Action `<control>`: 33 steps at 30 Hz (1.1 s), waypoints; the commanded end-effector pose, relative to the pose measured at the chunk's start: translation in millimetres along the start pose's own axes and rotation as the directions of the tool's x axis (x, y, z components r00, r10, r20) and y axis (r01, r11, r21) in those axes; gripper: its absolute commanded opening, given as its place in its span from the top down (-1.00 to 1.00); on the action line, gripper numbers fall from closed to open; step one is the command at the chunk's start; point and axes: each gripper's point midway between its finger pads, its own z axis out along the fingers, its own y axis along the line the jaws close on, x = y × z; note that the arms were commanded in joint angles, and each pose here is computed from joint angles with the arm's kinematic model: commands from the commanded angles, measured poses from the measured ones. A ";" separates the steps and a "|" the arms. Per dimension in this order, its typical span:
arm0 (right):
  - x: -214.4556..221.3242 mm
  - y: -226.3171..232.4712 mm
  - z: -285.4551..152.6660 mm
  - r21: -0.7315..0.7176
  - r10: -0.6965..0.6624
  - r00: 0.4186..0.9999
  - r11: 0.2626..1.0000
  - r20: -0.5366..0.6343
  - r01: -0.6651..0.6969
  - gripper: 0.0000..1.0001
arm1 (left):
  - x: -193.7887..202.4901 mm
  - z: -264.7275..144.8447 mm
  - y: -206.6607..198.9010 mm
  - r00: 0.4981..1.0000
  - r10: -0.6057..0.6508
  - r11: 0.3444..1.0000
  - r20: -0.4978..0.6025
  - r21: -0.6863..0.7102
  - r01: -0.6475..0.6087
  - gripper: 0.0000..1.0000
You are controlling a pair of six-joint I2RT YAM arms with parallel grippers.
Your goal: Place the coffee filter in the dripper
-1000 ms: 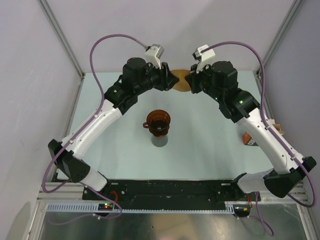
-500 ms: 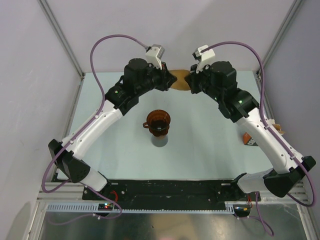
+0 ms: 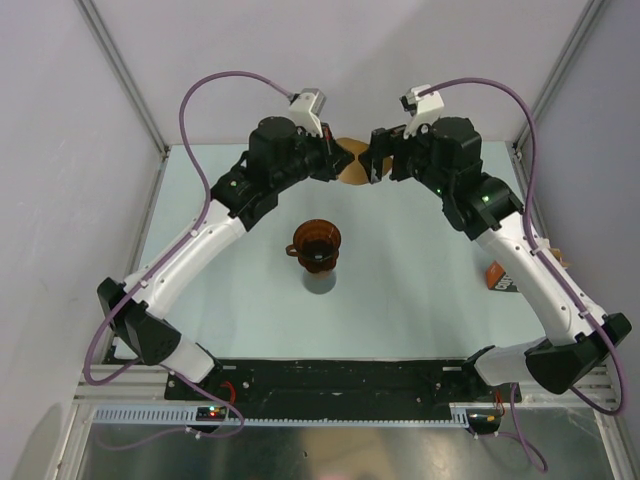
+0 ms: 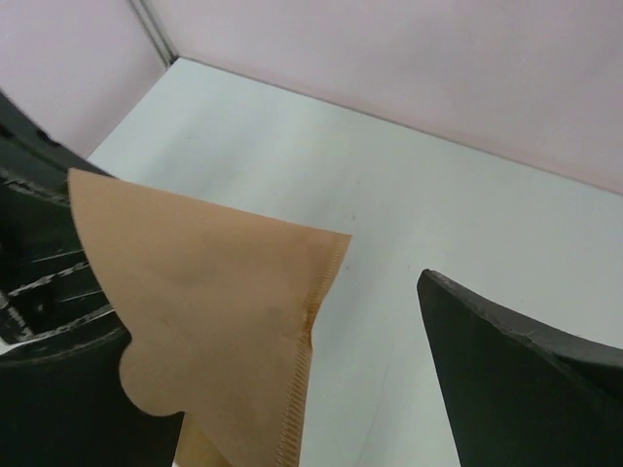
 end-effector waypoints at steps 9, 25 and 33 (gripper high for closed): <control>-17.3 4.3 -1.5 -0.052 -0.017 0.999 0.998 0.045 0.019 -0.26 | -30.0 0.0 -14.0 0.994 -0.077 0.997 0.082 0.021 0.076 1.00; -21.5 21.9 5.6 -0.112 -0.030 0.998 0.993 0.058 0.037 0.34 | -27.7 7.1 -25.6 0.996 -0.036 0.999 0.079 0.040 0.033 0.99; -25.8 18.7 6.6 -0.071 -0.053 0.997 0.996 0.058 0.057 0.93 | -26.3 3.9 -27.6 0.996 0.020 1.000 0.088 0.023 -0.022 0.99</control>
